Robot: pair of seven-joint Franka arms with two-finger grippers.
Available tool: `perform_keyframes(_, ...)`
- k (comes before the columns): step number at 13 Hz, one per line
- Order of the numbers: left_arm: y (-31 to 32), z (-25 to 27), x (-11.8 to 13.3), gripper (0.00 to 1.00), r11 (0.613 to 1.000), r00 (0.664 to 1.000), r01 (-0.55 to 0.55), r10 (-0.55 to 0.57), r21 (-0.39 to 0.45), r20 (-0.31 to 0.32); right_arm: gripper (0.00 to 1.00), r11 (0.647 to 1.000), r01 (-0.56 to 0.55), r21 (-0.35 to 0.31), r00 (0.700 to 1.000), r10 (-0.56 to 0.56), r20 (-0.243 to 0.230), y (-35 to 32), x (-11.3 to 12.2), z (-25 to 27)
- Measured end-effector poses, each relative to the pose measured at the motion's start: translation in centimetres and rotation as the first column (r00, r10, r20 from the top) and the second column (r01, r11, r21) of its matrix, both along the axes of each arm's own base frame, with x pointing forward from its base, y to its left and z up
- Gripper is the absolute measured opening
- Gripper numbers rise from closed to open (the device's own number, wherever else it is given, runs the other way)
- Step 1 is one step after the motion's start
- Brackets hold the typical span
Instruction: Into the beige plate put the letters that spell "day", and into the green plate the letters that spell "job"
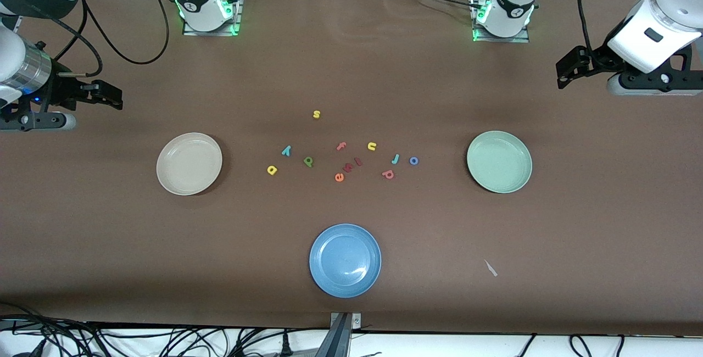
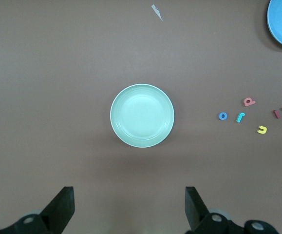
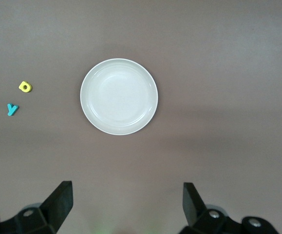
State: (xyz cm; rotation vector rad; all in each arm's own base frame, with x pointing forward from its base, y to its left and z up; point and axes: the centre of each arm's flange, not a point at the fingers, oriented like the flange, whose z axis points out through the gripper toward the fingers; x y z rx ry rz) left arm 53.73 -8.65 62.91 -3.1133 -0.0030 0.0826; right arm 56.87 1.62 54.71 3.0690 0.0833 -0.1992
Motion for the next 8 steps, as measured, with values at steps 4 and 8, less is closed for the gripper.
perform_keyframes(4, 0.16, -0.01, 0.03, 1.0, 1.0, 1.0, -0.012, 0.012, 0.0, 0.0, 1.0, 1.0, 0.0, 0.0, 1.0, 0.0, 0.0, 0.0, 0.0, 0.0)
perform_keyframes(8, 0.15, -0.36, 0.24, 1.0, 1.0, 1.0, -0.012, 0.012, 0.001, -0.005, 1.0, 1.0, 0.0, 0.0, 1.0, 0.0, 0.0, 0.02, 0.0, -0.01)
